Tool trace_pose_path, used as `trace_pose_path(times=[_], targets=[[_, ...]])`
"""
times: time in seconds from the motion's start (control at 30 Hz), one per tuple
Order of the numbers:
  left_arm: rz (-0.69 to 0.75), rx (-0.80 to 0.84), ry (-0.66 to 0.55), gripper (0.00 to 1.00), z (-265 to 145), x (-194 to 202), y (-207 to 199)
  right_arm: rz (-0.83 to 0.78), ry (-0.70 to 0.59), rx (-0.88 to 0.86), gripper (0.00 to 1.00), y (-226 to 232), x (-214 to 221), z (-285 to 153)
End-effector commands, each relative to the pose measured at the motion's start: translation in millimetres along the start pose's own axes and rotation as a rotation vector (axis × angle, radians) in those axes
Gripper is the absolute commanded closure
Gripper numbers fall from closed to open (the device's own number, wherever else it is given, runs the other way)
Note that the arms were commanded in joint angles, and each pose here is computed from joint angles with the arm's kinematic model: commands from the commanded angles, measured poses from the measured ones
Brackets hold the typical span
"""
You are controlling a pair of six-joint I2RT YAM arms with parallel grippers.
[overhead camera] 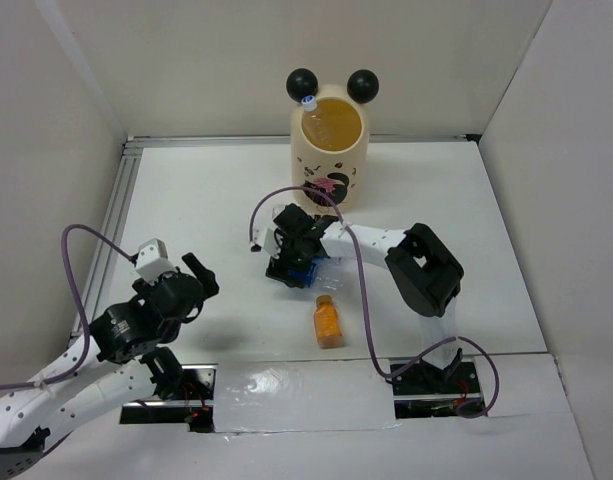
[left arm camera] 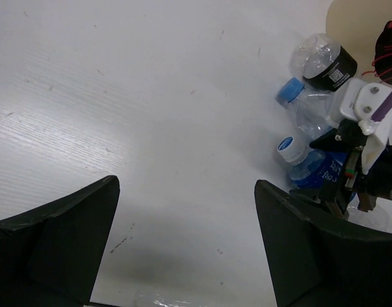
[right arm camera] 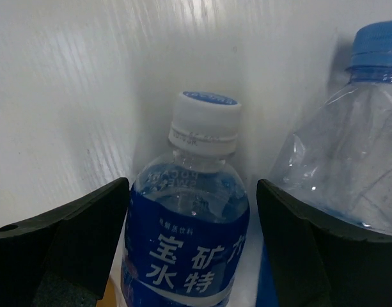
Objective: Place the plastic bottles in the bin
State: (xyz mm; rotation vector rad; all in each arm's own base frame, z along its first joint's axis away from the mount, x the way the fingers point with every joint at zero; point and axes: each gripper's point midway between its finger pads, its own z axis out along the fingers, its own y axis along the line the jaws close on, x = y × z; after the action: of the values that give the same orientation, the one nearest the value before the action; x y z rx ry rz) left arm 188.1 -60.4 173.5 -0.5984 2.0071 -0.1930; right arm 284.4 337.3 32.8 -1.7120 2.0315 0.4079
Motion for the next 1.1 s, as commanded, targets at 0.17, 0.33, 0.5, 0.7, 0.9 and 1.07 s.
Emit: trace_pose_path(times=[0.17,0.33,0.5,0.7,0.9,1.07], targets=[[-0.002,0.065,0.029,0.01,10.3,11.4,-27.2,-0.051,0.125,-0.056,0.17,35.1,29.6,-6.7],[-0.002,0.073,0.024,0.01,11.2,9.1,-33.3,-0.139,0.04,-0.268,0.68,71.7,10.1,-22.3],[-0.076,0.104,0.034,0.01,7.2,7.7,-39.5,-0.276,-0.225,-0.473,0.8,80.9,-60.7,-97.5],[-0.184,0.152,0.01,0.01,-2.9,-7.8,-48.0,-0.342,-0.615,-0.389,0.89,16.3,-169.2,-220.0],[-0.135,0.276,0.111,0.01,-4.0,9.2,-86.3,-0.436,-0.957,-0.121,0.99,-57.9,-209.1,-351.2],[0.019,0.354,0.311,0.01,3.6,60.9,-117.7,-0.645,-1.069,0.089,1.0,-106.9,-197.4,-384.0]])
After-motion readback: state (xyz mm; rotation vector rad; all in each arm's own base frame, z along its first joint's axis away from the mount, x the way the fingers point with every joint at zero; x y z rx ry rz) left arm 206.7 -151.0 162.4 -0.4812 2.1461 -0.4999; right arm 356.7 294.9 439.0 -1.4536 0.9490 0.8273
